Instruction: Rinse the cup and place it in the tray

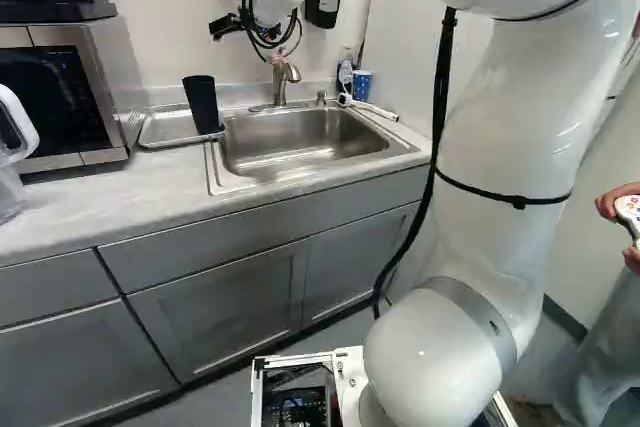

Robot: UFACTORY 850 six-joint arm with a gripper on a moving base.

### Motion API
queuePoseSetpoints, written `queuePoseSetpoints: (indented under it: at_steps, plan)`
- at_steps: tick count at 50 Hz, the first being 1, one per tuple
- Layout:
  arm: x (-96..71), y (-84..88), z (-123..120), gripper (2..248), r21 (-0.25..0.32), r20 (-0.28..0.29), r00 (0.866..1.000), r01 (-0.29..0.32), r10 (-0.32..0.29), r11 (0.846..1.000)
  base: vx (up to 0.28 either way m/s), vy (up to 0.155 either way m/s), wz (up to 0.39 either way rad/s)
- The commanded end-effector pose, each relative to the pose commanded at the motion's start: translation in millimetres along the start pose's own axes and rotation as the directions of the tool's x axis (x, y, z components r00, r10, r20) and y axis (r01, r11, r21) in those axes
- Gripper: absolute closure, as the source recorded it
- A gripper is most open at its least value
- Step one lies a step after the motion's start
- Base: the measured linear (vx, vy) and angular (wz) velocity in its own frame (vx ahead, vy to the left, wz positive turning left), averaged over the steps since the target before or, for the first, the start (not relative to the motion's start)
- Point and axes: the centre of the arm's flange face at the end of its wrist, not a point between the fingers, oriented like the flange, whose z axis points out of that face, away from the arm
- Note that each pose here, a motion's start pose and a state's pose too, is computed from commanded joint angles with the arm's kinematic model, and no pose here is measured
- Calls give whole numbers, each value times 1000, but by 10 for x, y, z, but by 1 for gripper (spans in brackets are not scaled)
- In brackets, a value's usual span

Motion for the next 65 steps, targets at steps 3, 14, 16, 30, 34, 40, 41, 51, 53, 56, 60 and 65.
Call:
queuePoseSetpoints:
  at_steps: [3,14,16,30,34,40,41,51,53,56,60,65]
  plan:
    - [-24,-21,-53,3,5,9,1000,1,-1,1000,0,0,0]
    - [-125,-100,-248,3,24,53,999,5,-7,1000,0,0,0]
    - [-145,-113,-286,3,28,62,998,6,-8,1000,0,0,0]
    - [-303,-95,-544,3,37,140,990,3,-8,999,0,0,0]
    - [-354,-71,-621,3,38,166,986,1,-7,999,0,0,0]
    - [-433,-30,-739,3,37,206,979,-4,-4,999,0,0,0]
    - [-446,-23,-759,3,36,213,977,-5,-3,999,0,0,0]
    - [-582,49,-962,3,33,279,960,-14,4,999,0,0,0]
    - [-609,64,-1003,3,32,291,957,-16,6,999,0,0,0]
    - [-649,88,-1062,3,30,311,951,-19,9,999,0,0,0]
    - [-701,124,-1136,3,26,336,942,-24,14,999,0,0,0]
    - [-752,178,-1223,3,18,353,936,-30,22,999,0,0,0]
